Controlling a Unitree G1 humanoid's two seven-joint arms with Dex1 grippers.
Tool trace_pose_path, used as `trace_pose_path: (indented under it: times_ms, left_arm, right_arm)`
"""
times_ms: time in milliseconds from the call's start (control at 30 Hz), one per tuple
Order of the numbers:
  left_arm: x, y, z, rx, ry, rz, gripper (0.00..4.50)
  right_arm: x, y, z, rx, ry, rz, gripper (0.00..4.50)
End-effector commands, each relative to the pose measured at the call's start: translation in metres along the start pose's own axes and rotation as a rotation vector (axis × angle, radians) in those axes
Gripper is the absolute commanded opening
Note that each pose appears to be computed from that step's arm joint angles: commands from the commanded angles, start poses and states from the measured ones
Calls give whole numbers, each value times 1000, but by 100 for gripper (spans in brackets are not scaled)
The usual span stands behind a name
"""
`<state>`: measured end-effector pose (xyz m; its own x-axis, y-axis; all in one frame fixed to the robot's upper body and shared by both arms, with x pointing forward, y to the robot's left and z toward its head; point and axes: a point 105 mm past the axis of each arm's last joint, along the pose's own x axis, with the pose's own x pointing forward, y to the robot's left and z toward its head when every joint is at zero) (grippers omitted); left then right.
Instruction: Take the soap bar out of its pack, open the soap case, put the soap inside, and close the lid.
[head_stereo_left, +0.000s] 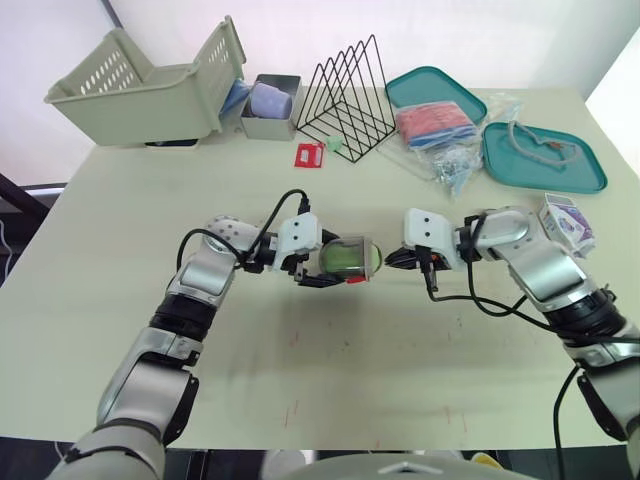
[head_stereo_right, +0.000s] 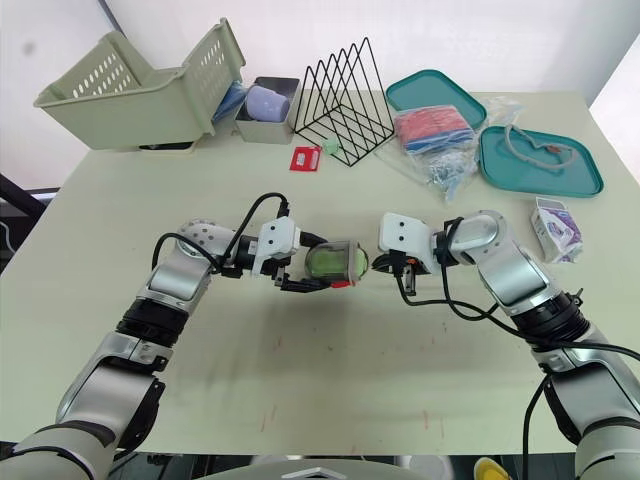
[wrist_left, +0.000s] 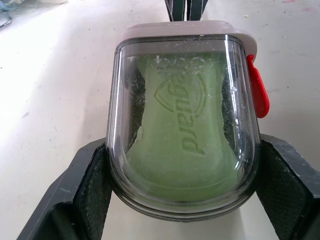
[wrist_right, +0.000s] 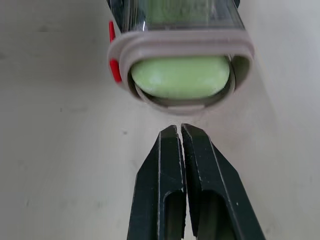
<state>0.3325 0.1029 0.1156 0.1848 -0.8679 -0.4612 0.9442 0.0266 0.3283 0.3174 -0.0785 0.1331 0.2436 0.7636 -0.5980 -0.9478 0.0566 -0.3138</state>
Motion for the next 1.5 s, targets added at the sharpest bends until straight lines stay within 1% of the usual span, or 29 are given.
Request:
trace_pose_path:
  times_ms: [33,200,400,467,633,733,833,867,900,967,1000,1067,1133,1200,1333,1500]
  left_arm:
    - [-1,5,18,69,-34,8,344]
    - [-1,6,19,68,-36,11,344]
    - [-2,5,17,66,-33,16,344]
    - [-3,6,17,66,-34,19,344]
    - [-5,7,19,69,-44,33,344]
    - [-7,7,20,77,-52,45,344]
    - [-6,6,22,87,-59,52,344]
    - [-5,4,25,98,-67,52,344]
    - [-3,3,26,105,-73,52,344]
    - [-1,1,31,111,-93,55,344]
    - [1,0,34,117,-103,64,344]
    - [5,-2,38,131,-119,75,344]
    - [10,-4,44,169,-140,97,344]
    - [14,-6,51,195,-163,122,344]
    - [19,-9,60,225,-190,153,344]
    - [20,-10,64,235,-199,184,344]
  right_arm:
    - [-1,1,22,-61,-40,0,8]
    - [5,5,24,-76,-35,18,8]
    - [5,0,23,-87,-18,1,8]
    - [0,-4,19,-80,-7,-10,8]
    - [-23,-16,1,16,25,-52,8]
    - [-44,-19,-19,131,51,-66,87]
    - [-55,-14,-27,288,-1,-62,222]
    - [-58,-10,-28,378,-38,-54,275]
    - [-60,-7,-29,437,-63,-47,312]
    - [-63,3,-34,551,-82,-14,409]
    - [-64,8,-35,631,-106,-2,443]
    - [-64,15,-33,754,-151,21,443]
    - [-62,18,-25,932,-236,57,443]
    - [-61,20,-19,1063,-284,88,443]
    - [-61,18,-11,1119,-340,83,443]
    - [-57,21,-2,1122,-363,104,443]
